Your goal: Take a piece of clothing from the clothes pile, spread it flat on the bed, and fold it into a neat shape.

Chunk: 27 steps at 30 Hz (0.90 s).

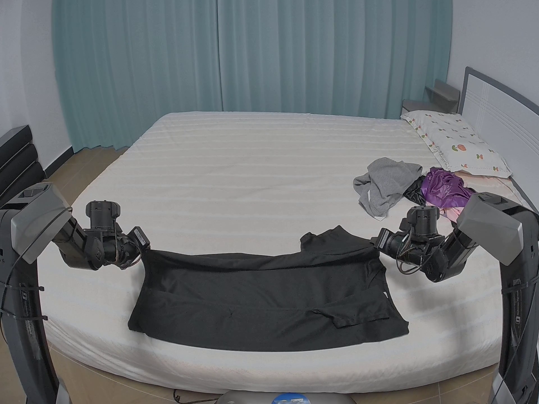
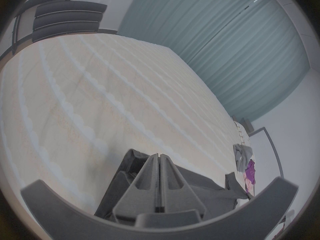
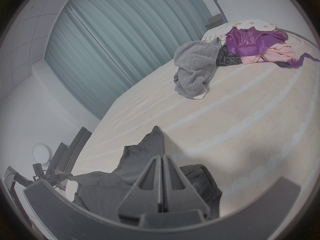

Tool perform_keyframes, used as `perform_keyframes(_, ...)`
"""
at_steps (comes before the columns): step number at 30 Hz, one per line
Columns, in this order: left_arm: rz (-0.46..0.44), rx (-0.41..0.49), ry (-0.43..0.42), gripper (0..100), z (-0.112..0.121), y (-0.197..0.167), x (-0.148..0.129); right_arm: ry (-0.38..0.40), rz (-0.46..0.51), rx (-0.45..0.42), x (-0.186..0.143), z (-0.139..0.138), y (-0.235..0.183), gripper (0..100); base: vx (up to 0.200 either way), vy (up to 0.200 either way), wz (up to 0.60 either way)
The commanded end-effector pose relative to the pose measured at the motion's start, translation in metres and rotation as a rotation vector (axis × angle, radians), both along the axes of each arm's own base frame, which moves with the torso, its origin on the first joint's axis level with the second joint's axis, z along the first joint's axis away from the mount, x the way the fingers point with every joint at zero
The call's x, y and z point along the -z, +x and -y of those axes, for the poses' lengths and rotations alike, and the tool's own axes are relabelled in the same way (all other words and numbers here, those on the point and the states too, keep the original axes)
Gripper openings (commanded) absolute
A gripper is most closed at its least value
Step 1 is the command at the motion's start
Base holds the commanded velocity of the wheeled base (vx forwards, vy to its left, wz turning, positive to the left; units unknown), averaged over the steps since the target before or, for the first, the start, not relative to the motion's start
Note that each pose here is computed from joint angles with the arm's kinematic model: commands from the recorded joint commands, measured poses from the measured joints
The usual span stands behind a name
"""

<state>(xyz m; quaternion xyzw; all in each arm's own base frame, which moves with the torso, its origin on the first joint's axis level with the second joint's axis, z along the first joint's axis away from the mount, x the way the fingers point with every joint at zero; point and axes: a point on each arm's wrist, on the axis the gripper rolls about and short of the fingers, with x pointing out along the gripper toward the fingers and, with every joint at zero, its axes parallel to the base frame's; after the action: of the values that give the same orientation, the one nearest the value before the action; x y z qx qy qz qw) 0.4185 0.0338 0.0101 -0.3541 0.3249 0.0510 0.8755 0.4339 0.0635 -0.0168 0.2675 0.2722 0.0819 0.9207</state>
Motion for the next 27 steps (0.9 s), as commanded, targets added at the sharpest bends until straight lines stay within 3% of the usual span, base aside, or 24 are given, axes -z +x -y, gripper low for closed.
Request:
perform_keyframes(1,0.004,0.024,0.002,0,0.001,-0.009,-0.012,0.011,0.002,-0.011,-0.009,0.004,-0.007,0,0.0,0.0,0.0)
perform_keyframes(10,-0.004,0.085,0.032,0,-0.016,-0.024,-0.02,0.032,-0.005,-0.043,-0.024,0.01,-0.022,0,0.0,0.0,0.0)
perform_keyframes(14,-0.016,0.132,0.017,0,-0.017,-0.032,-0.022,0.031,-0.029,-0.046,-0.019,0.012,-0.027,0,0.0,0.0,0.0)
perform_keyframes(20,-0.063,0.265,0.099,0,-0.018,-0.05,-0.009,0.036,-0.07,-0.092,-0.009,0.012,-0.04,0,0.0,0.0,0.0)
perform_keyframes(27,-0.097,0.313,0.096,0,-0.016,-0.059,-0.015,0.039,-0.073,-0.09,-0.01,0.017,-0.043,0,0.0,0.0,0.0)
